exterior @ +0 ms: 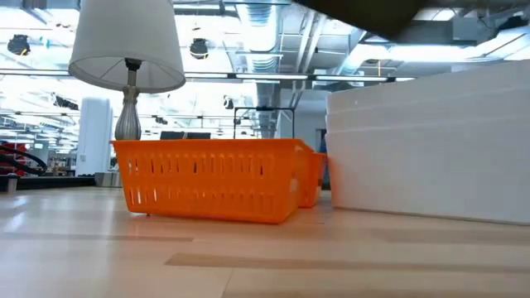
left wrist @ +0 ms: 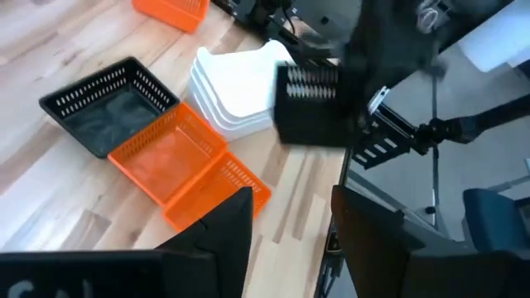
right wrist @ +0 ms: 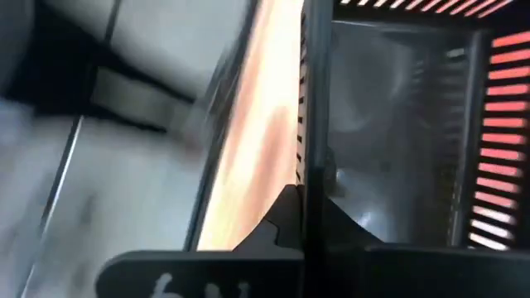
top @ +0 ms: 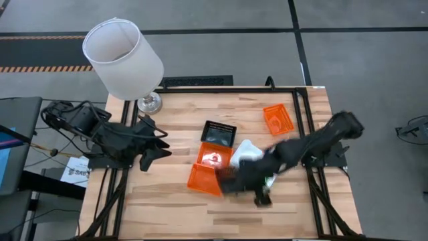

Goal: Stack baskets by color
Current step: Stack the bottom black bin on top of the top black bin

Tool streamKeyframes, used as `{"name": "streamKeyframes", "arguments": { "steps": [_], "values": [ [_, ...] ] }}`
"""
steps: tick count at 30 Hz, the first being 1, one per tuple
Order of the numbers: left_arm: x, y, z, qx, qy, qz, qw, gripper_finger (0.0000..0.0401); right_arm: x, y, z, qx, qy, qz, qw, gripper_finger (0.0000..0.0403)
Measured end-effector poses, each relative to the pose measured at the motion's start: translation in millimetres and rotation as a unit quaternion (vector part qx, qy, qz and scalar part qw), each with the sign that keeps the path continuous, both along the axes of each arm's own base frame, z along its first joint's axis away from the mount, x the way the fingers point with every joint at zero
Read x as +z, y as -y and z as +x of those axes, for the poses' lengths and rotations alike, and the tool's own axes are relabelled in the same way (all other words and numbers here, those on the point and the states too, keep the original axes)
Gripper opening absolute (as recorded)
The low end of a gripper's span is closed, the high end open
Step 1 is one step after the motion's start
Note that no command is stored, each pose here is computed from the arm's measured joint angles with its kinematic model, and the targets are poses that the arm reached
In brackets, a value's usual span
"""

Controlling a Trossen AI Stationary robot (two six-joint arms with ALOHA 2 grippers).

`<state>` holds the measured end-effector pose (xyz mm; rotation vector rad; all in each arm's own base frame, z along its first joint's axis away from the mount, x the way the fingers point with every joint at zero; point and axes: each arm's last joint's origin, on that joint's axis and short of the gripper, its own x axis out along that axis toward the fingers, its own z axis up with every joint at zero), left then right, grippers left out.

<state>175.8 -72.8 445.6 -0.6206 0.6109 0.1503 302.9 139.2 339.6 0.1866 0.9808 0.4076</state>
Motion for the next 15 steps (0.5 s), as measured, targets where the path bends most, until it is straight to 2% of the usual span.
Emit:
{"name": "streamKeyframes", "arguments": {
  "steps": [3,6,11,15],
  "values": [
    [3,-2,-5,-0.004,0.008,0.007,1.0,0.0152,34,41,3,-0.135,0.109,-0.011,0.985,0.0002],
    [6,-6,-11,0.0,0.02,0.017,1.0,0.0152,41,81,16,-0.23,0.154,-0.034,0.96,0.0001],
    [12,-14,-25,0.015,0.042,0.026,0.999,0.0152,15,138,50,-0.318,0.136,-0.055,0.937,0.0001],
    [15,-19,-34,0.026,0.051,0.031,0.998,0.0152,-23,167,74,-0.356,0.066,-0.073,0.929,0.0001]
  ]
}}
